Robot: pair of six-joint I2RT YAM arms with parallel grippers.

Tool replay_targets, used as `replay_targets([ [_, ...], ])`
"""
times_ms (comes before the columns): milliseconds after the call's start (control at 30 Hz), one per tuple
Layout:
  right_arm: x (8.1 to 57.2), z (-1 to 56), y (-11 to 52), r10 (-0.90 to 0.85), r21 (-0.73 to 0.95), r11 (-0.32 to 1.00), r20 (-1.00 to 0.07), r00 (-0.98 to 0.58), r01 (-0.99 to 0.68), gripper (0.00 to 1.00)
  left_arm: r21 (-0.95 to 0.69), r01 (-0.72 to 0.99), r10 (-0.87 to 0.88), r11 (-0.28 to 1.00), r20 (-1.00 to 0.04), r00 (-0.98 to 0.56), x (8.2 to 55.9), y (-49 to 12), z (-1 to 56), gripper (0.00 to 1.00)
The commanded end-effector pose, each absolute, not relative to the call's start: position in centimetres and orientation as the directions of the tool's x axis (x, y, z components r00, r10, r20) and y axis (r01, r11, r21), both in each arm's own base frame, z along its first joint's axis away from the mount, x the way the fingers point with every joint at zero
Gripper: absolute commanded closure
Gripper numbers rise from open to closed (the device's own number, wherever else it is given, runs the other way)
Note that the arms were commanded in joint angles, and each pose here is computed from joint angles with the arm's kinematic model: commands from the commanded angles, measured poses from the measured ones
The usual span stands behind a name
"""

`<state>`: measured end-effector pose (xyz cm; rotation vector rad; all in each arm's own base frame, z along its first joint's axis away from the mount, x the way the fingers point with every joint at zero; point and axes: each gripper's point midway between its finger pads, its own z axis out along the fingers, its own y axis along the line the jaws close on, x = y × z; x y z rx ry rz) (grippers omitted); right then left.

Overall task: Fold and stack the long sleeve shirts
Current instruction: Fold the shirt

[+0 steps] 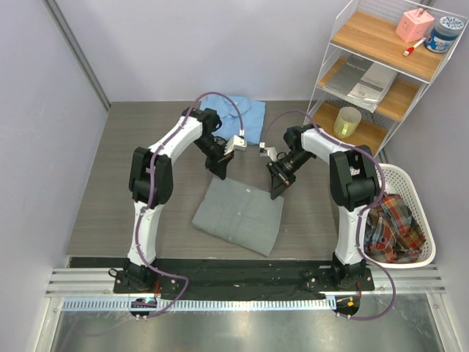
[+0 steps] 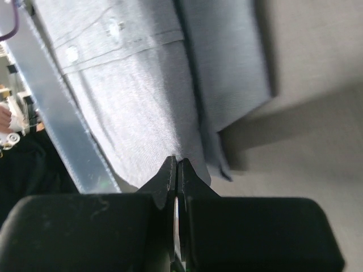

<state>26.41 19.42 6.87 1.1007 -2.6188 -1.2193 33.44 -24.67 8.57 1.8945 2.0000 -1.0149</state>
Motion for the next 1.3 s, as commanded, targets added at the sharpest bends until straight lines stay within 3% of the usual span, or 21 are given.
replay_targets([
  [0,30.1,5.0,18.0,-0.621,0.613,0.487,-0.257,-0.74,-0.622,0.99,-0.56,0.826,0.86,0.057,-0.393,-0.326,29.9,-21.8,8.9,1.0],
  [167,32.5,2.0,16.6,-0.642,0.532,0.538,-0.245,-0.727,-0.654,0.99,-0.532,0.838,0.857,0.122,-0.37,-0.359,32.6,-22.5,6.4,1.0],
  [433,33.6,-0.9,15.9,-0.63,0.484,0.602,-0.201,-0.75,-0.635,0.99,-0.549,0.806,0.873,0.22,-0.258,-0.414,32.6,-21.4,2.6,1.0],
  [700,33.7,4.6,17.3,-0.587,0.511,0.574,-0.288,-0.757,-0.64,0.99,-0.526,0.831,0.829,0.182,-0.373,-0.417,32.5,-22.0,8.0,1.0],
  [800,32.8,6.2,18.2,-0.578,0.524,0.555,-0.316,-0.753,-0.646,0.98,-0.538,0.822,0.815,0.184,-0.384,-0.434,31.5,-21.9,9.4,0.66],
  [833,32.4,6.0,18.2,-0.585,0.527,0.555,-0.304,-0.752,-0.644,0.9,-0.535,0.82,0.801,0.203,-0.392,-0.453,31.6,-21.6,9.9,0.49],
  [900,31.9,5.5,18.5,-0.598,0.531,0.551,-0.287,-0.749,-0.644,0.79,-0.594,0.76,0.75,0.262,-0.37,-0.548,31.2,-21.4,10.0,0.43],
  [933,31.9,5.3,18.3,-0.599,0.524,0.561,-0.278,-0.751,-0.641,0.64,-0.616,0.726,0.702,0.304,-0.371,-0.609,31.9,-20.4,10.6,0.46],
  [1000,32.1,5.6,17.9,-0.601,0.502,0.57,-0.285,-0.746,-0.651,0.51,-0.707,0.627,0.578,0.328,-0.374,-0.725,32.3,-20.2,11.9,0.5],
  [1067,32.5,6.4,17.9,-0.601,0.482,0.569,-0.309,-0.737,-0.666,0.45,-0.8,0.452,0.406,0.395,-0.289,-0.867,32.7,-18.4,12.8,0.52],
  [1100,33.0,7.1,18.2,-0.59,0.471,0.571,-0.335,-0.735,-0.673,0.39,-0.826,0.428,0.327,0.368,-0.316,-0.891,33.7,-18.4,13.1,0.53],
  [1133,33.6,7.9,18.6,-0.578,0.47,0.563,-0.364,-0.731,-0.68,0.35,-0.866,0.302,0.226,0.398,-0.227,-0.947,34.1,-17.5,13.2,0.53],
  [1267,35.6,9.8,21.6,-0.545,0.501,0.516,-0.434,-0.718,-0.694,0.33,-0.897,0.167,0.111,0.41,-0.133,-0.985,33.6,-17.4,12.6,0.56],
])
